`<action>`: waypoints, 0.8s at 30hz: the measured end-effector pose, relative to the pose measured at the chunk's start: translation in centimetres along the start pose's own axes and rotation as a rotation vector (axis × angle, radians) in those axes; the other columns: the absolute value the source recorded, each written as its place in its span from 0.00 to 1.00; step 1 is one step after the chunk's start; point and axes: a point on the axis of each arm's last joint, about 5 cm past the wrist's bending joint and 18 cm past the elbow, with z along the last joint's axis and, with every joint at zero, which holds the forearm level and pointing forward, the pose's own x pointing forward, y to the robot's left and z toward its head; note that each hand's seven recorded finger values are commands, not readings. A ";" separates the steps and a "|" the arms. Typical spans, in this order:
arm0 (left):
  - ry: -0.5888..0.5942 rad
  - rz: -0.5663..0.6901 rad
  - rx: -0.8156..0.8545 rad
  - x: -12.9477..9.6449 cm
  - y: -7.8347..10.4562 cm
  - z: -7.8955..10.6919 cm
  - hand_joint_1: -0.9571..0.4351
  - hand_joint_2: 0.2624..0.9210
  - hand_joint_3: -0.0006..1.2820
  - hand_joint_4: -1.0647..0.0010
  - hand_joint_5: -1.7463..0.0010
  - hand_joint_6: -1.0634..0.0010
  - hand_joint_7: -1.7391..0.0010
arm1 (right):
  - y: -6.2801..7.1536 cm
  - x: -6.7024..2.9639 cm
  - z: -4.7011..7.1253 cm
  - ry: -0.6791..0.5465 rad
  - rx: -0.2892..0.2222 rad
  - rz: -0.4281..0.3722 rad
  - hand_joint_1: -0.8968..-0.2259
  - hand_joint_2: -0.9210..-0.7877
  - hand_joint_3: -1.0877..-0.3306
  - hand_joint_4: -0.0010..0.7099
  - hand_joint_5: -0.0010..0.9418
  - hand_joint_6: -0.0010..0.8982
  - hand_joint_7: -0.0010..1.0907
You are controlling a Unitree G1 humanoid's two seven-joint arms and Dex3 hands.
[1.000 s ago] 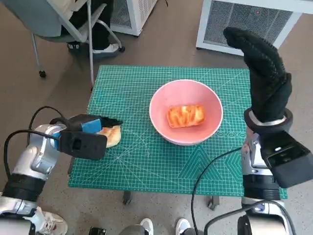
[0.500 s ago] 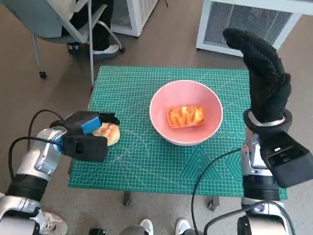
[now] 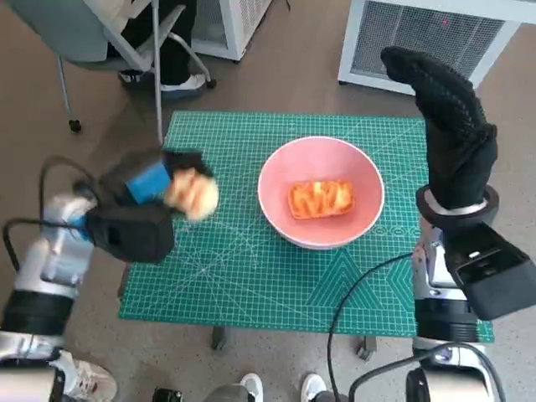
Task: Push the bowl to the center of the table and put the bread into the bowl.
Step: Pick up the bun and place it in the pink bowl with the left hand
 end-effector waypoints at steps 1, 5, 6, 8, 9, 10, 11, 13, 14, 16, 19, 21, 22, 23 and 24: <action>-0.011 0.022 0.005 0.1 0.5 0.3 0.69 0.99 0.03 0.32 0.35 0.36 0.36 | 0.0 0.02 0.0 0.000 0.000 0.000 0.43 0.00 0.54 0.43 0.00 0.05 0.56; -0.069 0.105 0.001 0.9 1.9 1.8 0.69 0.99 0.02 0.31 0.36 0.33 0.38 | 0.0 0.09 -0.1 -0.004 0.000 0.000 0.43 0.00 0.54 0.43 0.00 0.05 0.56; -0.087 0.122 -0.001 1.1 2.2 2.2 0.69 0.99 0.01 0.31 0.36 0.33 0.39 | 0.0 0.12 -0.1 -0.004 0.000 0.000 0.43 0.00 0.54 0.43 0.00 0.05 0.56; -0.122 0.151 0.001 1.5 2.6 3.0 0.69 0.99 0.01 0.30 0.36 0.32 0.39 | 0.1 0.22 -0.1 -0.007 0.001 0.000 0.43 0.00 0.54 0.43 0.00 0.05 0.56; -0.139 0.166 0.000 1.7 2.8 3.4 0.69 0.99 0.01 0.30 0.37 0.32 0.39 | 0.1 0.27 -0.1 -0.010 0.001 0.000 0.43 0.00 0.54 0.43 0.00 0.05 0.56; -0.157 0.181 0.001 1.9 2.9 3.8 0.69 0.99 0.01 0.29 0.37 0.33 0.38 | 0.1 0.33 -0.1 -0.013 0.002 0.000 0.43 0.00 0.54 0.43 0.00 0.05 0.56; -0.172 0.191 0.001 2.1 3.0 4.1 0.69 0.99 0.01 0.29 0.38 0.33 0.38 | 0.1 0.39 -0.1 -0.015 0.003 0.000 0.43 0.00 0.54 0.43 0.00 0.05 0.56; -0.207 0.210 0.003 2.6 3.1 4.8 0.69 0.99 0.01 0.28 0.39 0.34 0.37 | 0.1 0.44 -0.1 -0.018 0.003 0.000 0.43 0.00 0.54 0.43 0.00 0.05 0.56; -0.226 0.217 0.005 2.9 3.2 5.1 0.69 0.99 0.01 0.28 0.39 0.34 0.36 | 0.1 0.44 -0.1 -0.019 0.003 0.000 0.43 0.00 0.54 0.43 0.00 0.05 0.57; -0.263 0.224 0.009 3.4 3.2 5.8 0.69 0.99 0.01 0.27 0.40 0.34 0.36 | 0.1 0.44 -0.1 -0.019 0.003 0.000 0.43 0.00 0.54 0.43 0.00 0.05 0.57; -0.316 0.224 0.014 4.3 3.1 6.8 0.69 1.00 0.02 0.29 0.40 0.36 0.33 | 0.2 0.46 -0.1 -0.021 0.003 0.000 0.43 0.00 0.54 0.43 0.00 0.05 0.57; -0.343 0.216 0.010 4.9 2.9 7.4 0.69 1.00 0.02 0.30 0.39 0.37 0.33 | 0.2 0.49 -0.1 -0.022 0.003 0.001 0.43 0.00 0.53 0.43 0.00 0.05 0.57; -0.355 0.210 0.008 5.2 2.9 7.6 0.69 1.00 0.02 0.30 0.39 0.38 0.32 | 0.2 0.50 -0.1 -0.022 0.003 0.000 0.43 0.00 0.53 0.43 0.00 0.05 0.57; -0.364 0.203 0.004 5.5 2.8 7.8 0.69 1.00 0.03 0.31 0.39 0.38 0.32 | 0.2 0.51 -0.1 -0.023 0.003 0.001 0.43 0.00 0.53 0.43 0.00 0.05 0.57; -0.374 0.196 0.001 5.8 2.7 8.0 0.69 1.00 0.04 0.33 0.38 0.39 0.31 | 0.2 0.52 0.0 -0.023 0.001 0.001 0.43 0.00 0.53 0.43 0.00 0.05 0.57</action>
